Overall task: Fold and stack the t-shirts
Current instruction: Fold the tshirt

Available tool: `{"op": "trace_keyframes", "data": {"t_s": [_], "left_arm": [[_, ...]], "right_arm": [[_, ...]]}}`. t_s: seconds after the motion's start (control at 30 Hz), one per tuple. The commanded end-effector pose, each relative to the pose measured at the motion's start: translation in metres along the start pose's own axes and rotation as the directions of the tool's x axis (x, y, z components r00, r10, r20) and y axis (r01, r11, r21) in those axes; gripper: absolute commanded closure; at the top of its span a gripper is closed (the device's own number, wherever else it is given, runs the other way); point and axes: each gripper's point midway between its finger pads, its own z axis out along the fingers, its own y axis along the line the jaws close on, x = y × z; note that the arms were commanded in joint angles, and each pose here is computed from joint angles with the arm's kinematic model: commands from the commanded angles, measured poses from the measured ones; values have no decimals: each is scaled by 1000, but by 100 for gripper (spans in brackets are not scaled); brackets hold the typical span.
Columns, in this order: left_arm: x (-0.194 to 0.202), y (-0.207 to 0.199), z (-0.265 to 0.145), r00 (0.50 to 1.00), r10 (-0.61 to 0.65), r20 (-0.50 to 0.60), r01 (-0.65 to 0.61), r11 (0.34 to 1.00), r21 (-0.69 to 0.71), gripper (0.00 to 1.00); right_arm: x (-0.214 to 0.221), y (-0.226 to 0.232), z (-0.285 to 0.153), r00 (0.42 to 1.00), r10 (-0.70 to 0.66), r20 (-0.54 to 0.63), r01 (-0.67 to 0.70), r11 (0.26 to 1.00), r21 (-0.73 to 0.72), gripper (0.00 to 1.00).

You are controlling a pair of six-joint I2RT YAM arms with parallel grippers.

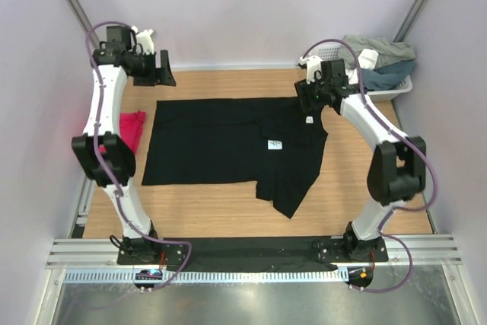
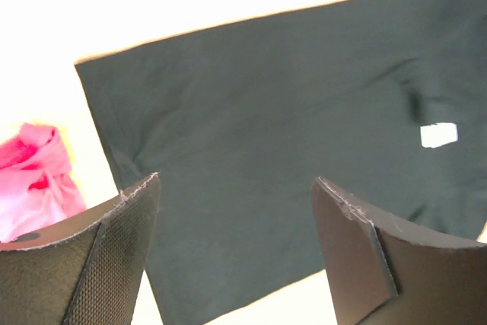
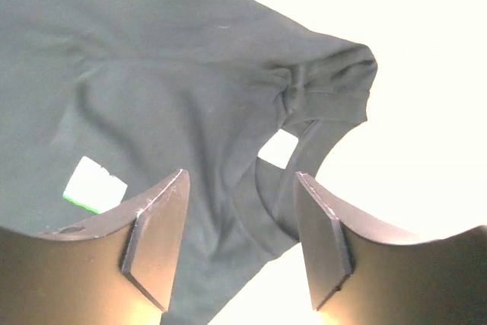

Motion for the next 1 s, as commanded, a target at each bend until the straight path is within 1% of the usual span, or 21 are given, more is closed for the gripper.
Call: {"op": "trace_keyframes", "data": {"t_s": [0.0,0.03,0.07,0.1,0.13,0.17,0.2,0.23,0.27,0.33,0.4,0.43,0.47,0.53,0.6,0.63,0.7,0.77,0.83,0.9,0.97], "left_arm": [[10,-25,-18,1000,-9,26,6,996,87,18],[12,-26,-24,999,-1,37,-2,997,80,18],[26,-22,-17,1000,3,8,-3,997,74,16],[25,-19,-15,999,18,28,-20,998,63,15],[34,-16,-12,1000,26,17,-26,999,45,13],[35,-14,-11,999,30,22,-30,999,38,12],[35,-13,-8,999,34,29,-35,999,32,12],[37,-11,-6,999,28,25,-29,999,26,12],[44,-11,-2,1000,8,7,-9,1000,17,6],[47,-8,2,999,-40,12,40,999,-14,0],[54,-2,8,995,-95,19,96,994,-53,0],[57,-1,8,994,-107,19,108,992,-60,0],[60,-2,9,994,-113,13,113,992,-64,0],[63,-1,6,987,-162,12,163,981,-101,0],[58,-8,-6,982,-180,55,185,979,-89,0],[68,-8,-6,980,-193,47,197,975,-98,0],[73,1,-11,972,-225,69,234,958,-166,0],[87,3,-12,968,-252,16,251,956,-149,1],[98,7,-14,970,-241,-5,239,964,-114,9],[100,13,-18,977,-215,13,214,965,-154,13],[113,18,-18,984,-175,-37,166,971,-171,16]], "right_arm": [[16,33,-33,978,-209,21,210,974,-84,36],[25,38,-37,972,-233,15,233,967,-101,36],[46,48,-41,965,-262,-10,259,957,-131,36],[54,63,-45,953,-302,-2,298,940,-168,36],[64,72,-47,931,-366,4,359,912,-196,36],[90,83,-46,915,-402,-24,386,892,-235,36],[93,90,-55,898,-440,3,428,871,-242,36],[99,105,-57,854,-519,31,508,819,-267,36],[119,113,-59,833,-553,19,533,793,-295,36],[122,133,-73,779,-622,78,613,730,-303,36],[143,143,-79,735,-672,91,659,676,-329,36],[142,152,-89,708,-694,134,694,646,-319,36],[159,152,-89,684,-719,121,712,622,-327,36],[161,159,-102,662,-733,156,738,601,-308,36],[173,165,-109,660,-734,159,737,593,-324,36],[175,168,-116,655,-734,179,744,586,-321,36],[182,180,-123,625,-753,207,768,544,-339,36],[187,187,-129,591,-771,237,794,504,-341,36],[191,190,-134,567,-784,254,811,475,-342,37],[196,199,-143,540,-796,273,826,438,-356,39],[200,204,-149,529,-799,284,830,419,-368,42]]}}
